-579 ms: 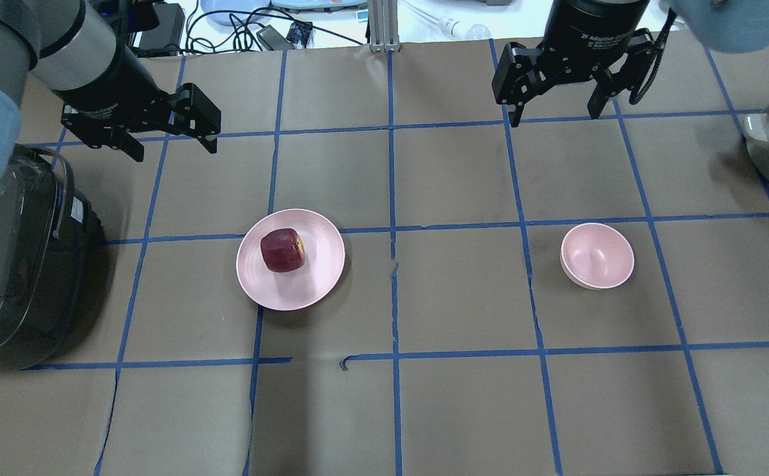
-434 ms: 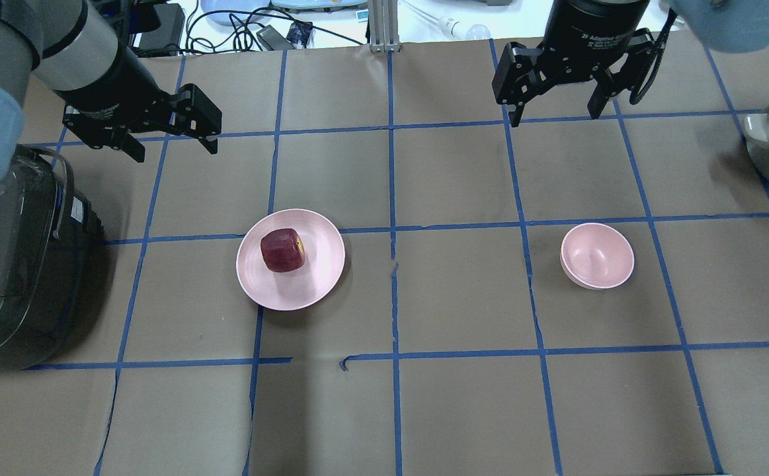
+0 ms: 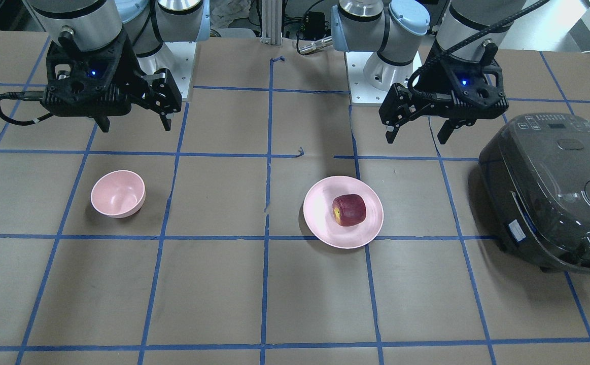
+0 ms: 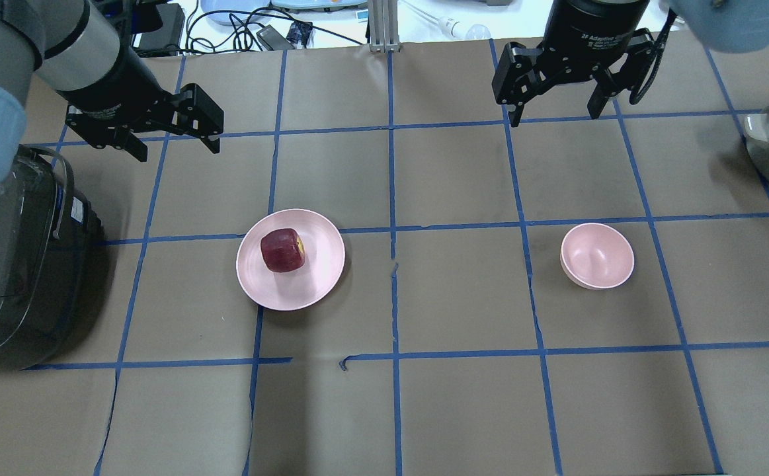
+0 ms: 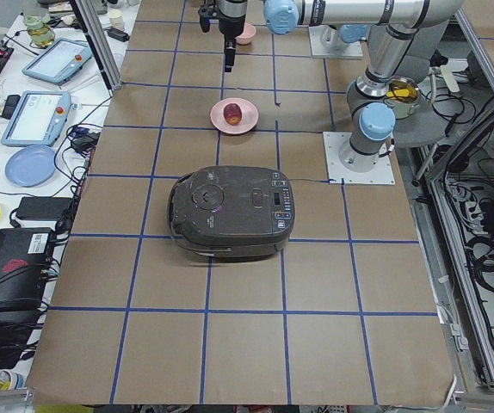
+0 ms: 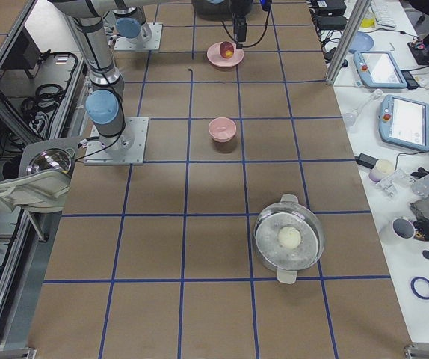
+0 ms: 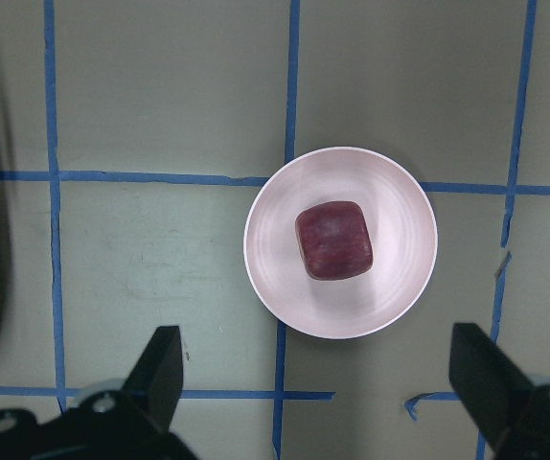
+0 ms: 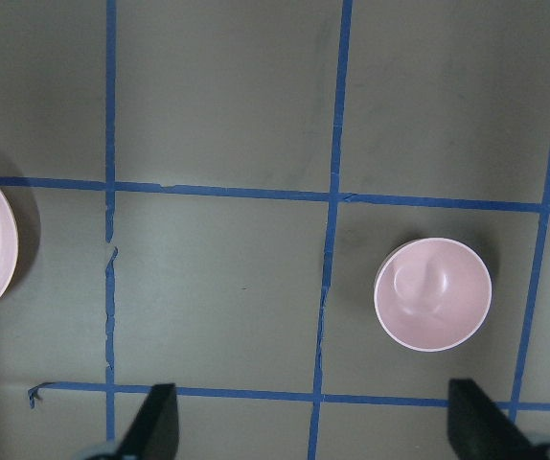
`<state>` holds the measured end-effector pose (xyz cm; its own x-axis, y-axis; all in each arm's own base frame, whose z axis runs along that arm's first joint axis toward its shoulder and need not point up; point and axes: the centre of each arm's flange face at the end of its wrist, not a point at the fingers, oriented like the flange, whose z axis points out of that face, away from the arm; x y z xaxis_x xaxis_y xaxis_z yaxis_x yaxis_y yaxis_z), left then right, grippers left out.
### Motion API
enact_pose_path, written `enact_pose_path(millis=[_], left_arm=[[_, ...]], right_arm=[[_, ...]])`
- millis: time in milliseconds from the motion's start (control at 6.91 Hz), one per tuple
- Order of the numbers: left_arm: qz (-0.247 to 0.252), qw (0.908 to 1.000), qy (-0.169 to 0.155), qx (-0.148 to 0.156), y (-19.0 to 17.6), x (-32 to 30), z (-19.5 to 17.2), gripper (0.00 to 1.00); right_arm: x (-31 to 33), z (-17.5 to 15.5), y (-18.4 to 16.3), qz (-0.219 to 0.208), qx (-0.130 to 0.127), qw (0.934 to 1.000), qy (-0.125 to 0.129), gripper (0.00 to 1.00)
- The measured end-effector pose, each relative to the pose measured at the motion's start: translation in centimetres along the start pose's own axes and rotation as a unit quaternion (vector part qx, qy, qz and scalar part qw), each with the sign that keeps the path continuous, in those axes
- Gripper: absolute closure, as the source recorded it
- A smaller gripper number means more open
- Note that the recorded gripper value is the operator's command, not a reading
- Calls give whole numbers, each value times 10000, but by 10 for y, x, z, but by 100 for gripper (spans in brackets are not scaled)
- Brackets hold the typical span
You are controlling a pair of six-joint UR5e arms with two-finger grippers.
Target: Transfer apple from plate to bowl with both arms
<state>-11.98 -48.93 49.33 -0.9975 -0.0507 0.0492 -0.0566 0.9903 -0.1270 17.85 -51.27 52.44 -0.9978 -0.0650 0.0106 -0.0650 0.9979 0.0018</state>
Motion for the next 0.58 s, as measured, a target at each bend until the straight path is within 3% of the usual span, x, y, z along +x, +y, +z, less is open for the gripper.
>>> enact_pose_path(millis=[579], left_arm=[[-16, 10000, -13, 40, 2, -1, -2, 0]], right_arm=[[0, 0, 0, -2, 3, 10000, 0, 0]])
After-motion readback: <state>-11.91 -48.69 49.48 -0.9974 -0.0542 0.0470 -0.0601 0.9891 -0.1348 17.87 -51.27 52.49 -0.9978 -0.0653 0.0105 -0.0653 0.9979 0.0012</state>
